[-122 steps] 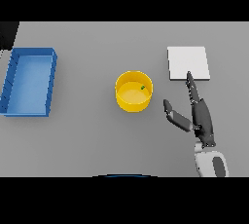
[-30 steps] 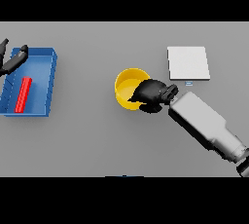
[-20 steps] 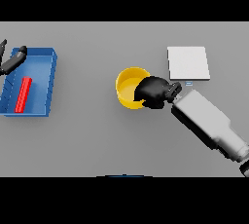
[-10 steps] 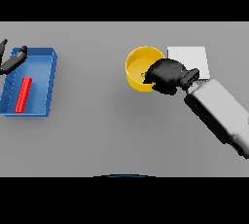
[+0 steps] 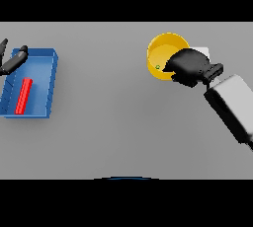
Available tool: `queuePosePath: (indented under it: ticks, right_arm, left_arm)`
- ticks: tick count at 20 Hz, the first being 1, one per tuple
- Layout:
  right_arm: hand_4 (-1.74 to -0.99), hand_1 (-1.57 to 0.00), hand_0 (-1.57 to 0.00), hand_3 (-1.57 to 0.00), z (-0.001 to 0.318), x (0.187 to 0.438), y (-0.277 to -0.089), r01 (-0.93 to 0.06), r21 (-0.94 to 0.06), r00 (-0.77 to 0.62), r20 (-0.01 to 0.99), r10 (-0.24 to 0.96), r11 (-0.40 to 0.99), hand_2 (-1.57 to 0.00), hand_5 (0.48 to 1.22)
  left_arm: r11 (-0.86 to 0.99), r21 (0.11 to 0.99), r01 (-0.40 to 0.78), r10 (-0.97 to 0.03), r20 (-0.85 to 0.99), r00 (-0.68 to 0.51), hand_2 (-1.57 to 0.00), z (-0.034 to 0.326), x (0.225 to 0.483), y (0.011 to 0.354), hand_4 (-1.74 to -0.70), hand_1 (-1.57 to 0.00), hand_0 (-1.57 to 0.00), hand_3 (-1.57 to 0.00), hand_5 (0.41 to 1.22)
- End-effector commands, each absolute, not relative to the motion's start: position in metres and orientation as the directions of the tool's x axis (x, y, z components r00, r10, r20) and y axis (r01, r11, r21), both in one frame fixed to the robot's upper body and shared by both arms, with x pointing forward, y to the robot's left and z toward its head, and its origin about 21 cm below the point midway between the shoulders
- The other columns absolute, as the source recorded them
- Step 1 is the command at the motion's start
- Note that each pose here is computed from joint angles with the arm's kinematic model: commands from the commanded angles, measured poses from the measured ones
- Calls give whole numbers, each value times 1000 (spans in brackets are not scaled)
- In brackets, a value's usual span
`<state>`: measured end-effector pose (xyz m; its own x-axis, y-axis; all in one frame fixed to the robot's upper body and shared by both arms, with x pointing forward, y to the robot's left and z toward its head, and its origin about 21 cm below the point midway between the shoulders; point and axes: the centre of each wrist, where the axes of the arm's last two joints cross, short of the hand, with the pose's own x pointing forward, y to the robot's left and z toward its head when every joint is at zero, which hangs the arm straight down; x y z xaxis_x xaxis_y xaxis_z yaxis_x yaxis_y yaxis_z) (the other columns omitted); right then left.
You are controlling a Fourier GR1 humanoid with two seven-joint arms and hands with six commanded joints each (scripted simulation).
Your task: Pick up the red beaker and tilt it to pour out 1 green nut into yellow bowl. Pick up the yellow bowl and place it on the metallic measuring scale.
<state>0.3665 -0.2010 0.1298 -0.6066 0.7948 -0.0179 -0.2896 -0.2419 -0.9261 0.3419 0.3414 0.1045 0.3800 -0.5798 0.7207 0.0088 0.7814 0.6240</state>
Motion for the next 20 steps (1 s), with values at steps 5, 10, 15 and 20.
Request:
queuePosePath:
  ticks: [5, 10, 15, 20]
  right_arm:
    - [-1741, -1571, -1570, -1143, 124, 384, -228, -282, -937, -547, -19, 837, -205, -1540, 1221]
    - [-1741, -1571, -1571, -1156, 109, 399, -255, -306, -935, -457, -22, 889, -181, -1519, 1221]
    - [-1741, -1571, -1571, -1295, 92, 411, -270, -345, -928, -385, 3, 923, -141, -1451, 1221]
    - [-1741, -1571, -1548, -1407, 79, 416, -276, -395, -914, -357, 60, 932, -92, -1393, 1221]
  left_arm:
    - [782, 624, 6, -572, 713, 405, 1, 105, 343, 340, -737, 1, 1, 1, 730]
    - [774, 633, 12, -582, 705, 405, 1, 106, 338, 342, -722, 1, 1, 1, 732]
    - [779, 627, 5, -573, 708, 412, 1, 105, 336, 341, -726, 1, 1, 1, 713]
    - [780, 626, 11, -574, 707, 412, 1, 107, 336, 343, -729, 1, 1, 1, 714]
